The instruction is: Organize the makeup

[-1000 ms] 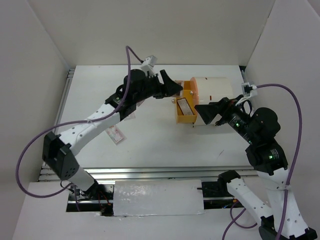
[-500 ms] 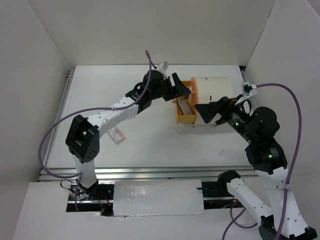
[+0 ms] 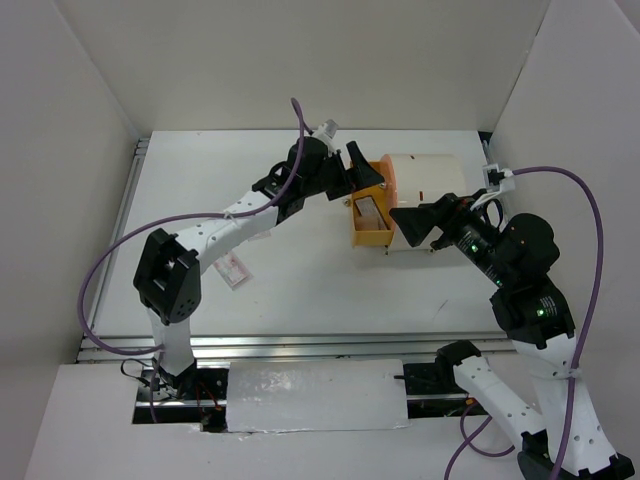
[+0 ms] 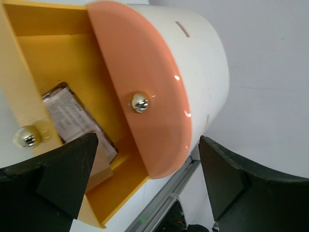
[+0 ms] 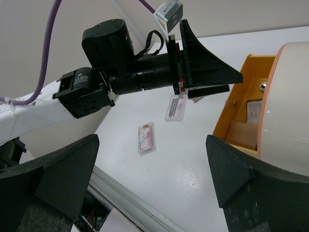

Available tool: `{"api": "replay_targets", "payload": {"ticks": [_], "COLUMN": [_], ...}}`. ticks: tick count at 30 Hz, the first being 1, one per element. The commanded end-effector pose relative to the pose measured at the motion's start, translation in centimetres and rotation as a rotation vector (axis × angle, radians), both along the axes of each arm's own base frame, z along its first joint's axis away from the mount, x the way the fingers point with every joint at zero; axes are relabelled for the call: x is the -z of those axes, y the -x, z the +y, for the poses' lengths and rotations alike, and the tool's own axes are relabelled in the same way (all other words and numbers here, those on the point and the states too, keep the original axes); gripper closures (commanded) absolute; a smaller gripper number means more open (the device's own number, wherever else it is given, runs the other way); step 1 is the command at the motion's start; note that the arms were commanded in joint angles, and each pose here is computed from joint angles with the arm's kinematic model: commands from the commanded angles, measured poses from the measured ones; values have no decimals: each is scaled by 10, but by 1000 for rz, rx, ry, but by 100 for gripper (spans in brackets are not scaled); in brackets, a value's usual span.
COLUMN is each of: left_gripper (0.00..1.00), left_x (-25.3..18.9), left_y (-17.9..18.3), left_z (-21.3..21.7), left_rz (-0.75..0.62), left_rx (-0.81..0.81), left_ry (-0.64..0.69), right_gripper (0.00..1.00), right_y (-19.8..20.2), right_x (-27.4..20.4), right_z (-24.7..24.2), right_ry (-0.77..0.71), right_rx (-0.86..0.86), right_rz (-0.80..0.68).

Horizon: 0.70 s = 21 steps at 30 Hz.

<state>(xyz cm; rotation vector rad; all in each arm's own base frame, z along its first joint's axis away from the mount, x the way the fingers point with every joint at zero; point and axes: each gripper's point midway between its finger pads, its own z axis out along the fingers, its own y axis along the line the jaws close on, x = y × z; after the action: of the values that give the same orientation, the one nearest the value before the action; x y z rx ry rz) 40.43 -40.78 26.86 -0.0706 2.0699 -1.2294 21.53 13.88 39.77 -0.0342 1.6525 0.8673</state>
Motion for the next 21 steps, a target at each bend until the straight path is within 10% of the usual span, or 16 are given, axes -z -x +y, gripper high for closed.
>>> {"api": "replay_targets", "payload": {"ticks": [1, 7, 21], "left_gripper": [1, 1, 0], "left_x": [-31, -5, 115], "left_y": [-12, -67, -151], "left_z": [33, 143, 253], "left_rz": [-52, 44, 286], "left_rx": [-117, -521, -639], "left_ry": [-50, -372, -642], "right_gripper": [0, 0, 0], "right_y": [1, 1, -4], "right_x": [-8, -5, 6], "right_z": [-1, 0, 11], "right_ry": [2, 4, 11], "right_rx": [4, 1, -54], "right_rz": [-36, -36, -28]}}
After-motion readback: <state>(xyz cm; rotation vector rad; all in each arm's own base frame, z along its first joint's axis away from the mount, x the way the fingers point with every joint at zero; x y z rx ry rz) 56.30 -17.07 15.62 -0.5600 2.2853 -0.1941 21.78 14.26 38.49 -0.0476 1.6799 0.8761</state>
